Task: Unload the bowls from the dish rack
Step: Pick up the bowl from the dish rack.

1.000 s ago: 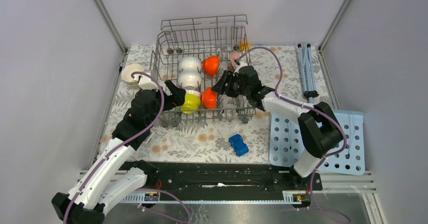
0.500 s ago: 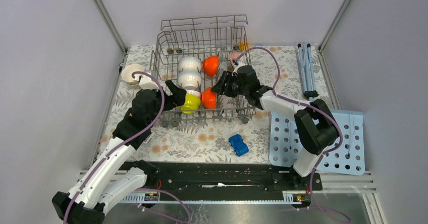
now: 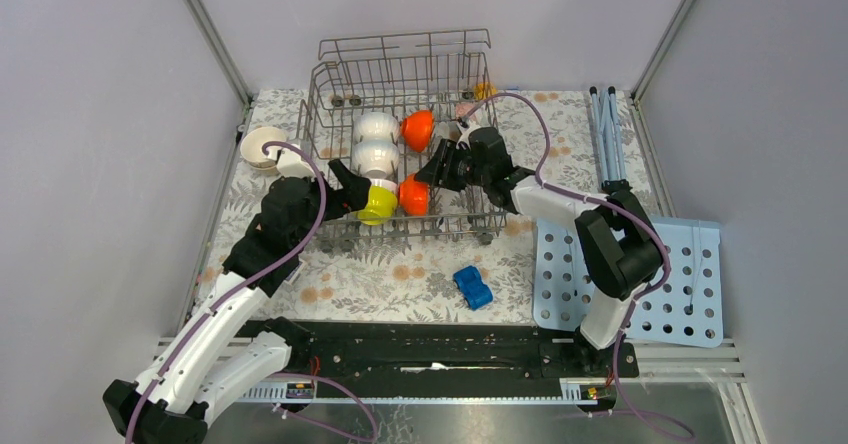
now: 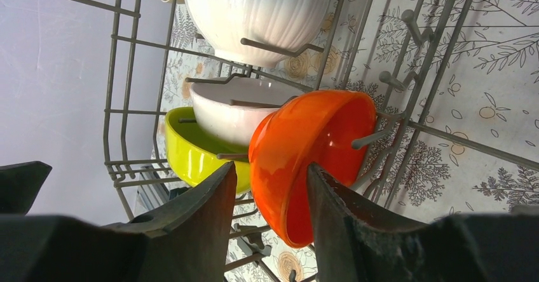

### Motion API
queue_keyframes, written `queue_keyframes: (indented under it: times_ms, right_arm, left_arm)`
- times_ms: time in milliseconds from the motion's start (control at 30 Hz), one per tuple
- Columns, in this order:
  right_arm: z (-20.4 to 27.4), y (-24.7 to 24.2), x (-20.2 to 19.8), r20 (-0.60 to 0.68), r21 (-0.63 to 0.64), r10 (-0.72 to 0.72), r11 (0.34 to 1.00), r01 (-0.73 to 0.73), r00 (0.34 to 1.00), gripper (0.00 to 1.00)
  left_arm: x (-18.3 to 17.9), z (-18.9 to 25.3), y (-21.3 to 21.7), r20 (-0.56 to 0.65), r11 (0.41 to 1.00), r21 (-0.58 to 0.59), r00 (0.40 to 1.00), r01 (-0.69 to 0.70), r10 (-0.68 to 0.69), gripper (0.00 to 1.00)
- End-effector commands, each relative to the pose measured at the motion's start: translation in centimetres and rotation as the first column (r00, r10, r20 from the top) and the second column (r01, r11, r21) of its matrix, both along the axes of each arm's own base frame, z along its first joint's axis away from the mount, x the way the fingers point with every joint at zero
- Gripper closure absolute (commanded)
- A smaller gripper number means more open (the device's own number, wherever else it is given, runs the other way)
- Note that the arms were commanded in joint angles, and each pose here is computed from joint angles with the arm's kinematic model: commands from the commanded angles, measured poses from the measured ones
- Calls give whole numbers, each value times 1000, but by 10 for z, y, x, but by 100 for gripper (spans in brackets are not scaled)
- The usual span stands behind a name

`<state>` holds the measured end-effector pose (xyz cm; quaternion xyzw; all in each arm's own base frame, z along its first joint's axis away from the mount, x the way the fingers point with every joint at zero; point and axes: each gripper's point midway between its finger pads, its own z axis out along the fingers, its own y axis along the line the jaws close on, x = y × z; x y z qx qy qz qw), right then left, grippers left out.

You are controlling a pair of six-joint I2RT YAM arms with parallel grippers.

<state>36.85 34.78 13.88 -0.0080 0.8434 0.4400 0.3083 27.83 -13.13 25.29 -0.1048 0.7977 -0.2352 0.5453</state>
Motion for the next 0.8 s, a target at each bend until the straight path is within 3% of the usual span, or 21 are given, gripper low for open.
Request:
queue_keyframes:
  times_ms: [0,367,767]
  right_arm:
    - [-6,12,-19,-79,19,86,996,-85,993,49]
    - [-22,12,-28,-145,-31,126,991,-132,981,50]
    - [-28,18,-35,-186,1,175,984,-178,967,61]
  left_arm:
    - [1,6,-3,25,1000,-22,1000,8,-8,7]
    - [1,5,-3,23,1000,-23,1000,11,-11,7]
    - [2,4,-4,19,1000,-24,1000,13,-12,7]
